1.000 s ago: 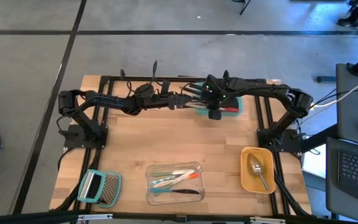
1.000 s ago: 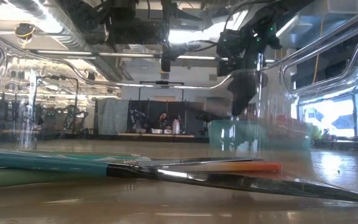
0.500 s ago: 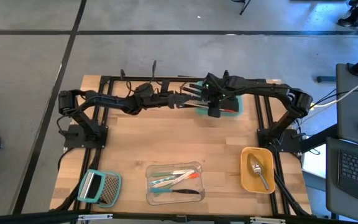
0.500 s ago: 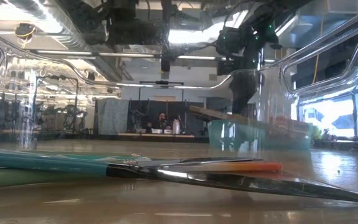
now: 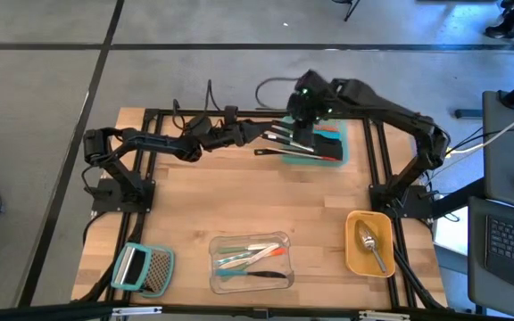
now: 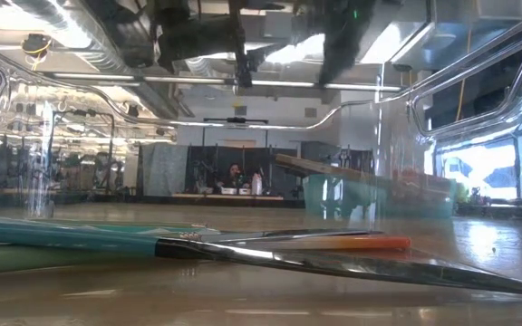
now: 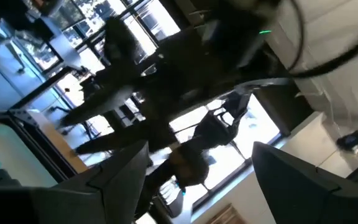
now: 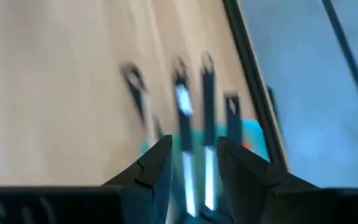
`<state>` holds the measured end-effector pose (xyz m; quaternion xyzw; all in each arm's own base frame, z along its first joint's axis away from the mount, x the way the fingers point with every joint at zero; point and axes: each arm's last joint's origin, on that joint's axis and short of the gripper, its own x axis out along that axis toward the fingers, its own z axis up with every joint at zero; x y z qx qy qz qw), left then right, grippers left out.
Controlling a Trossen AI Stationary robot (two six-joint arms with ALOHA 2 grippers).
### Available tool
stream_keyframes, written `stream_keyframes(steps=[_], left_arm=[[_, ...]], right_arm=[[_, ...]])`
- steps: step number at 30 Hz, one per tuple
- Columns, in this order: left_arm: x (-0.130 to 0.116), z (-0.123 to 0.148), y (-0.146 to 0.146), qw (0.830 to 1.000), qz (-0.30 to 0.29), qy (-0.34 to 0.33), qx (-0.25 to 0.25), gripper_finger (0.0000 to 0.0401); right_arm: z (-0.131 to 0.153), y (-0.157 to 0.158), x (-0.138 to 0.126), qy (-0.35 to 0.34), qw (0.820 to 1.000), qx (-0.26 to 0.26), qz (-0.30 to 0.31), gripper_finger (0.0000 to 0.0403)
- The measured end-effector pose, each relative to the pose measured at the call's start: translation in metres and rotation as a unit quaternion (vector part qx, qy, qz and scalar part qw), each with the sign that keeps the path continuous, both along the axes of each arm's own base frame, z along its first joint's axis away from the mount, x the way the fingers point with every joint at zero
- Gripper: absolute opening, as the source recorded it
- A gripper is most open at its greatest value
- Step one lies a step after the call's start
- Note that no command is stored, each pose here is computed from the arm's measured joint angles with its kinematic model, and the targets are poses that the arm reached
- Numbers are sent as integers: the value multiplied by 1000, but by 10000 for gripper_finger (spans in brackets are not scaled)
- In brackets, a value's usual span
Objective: Pick & Place Kitchen Items
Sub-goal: Return to Home Position
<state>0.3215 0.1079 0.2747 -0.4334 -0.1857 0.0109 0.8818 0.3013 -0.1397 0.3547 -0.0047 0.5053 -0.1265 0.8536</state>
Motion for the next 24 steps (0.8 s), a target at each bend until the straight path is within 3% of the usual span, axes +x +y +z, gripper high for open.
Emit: stream_keyframes(steps=[4, 9, 16, 24], left_arm=[[0, 1, 0, 1000, -10, -10, -22, 281], [-3, 9, -4, 997, -39, -40, 56, 281], [-4, 17, -21, 989, -95, -55, 101, 281], [-1, 19, -39, 980, -148, -50, 125, 281]], right_arm=[[41, 13, -6, -86, 994, 64, 2, 128], [73, 46, -19, -161, 977, 131, 42, 128], [91, 103, -26, -190, 975, 118, 20, 128], [85, 179, -22, -198, 978, 69, 12, 128]])
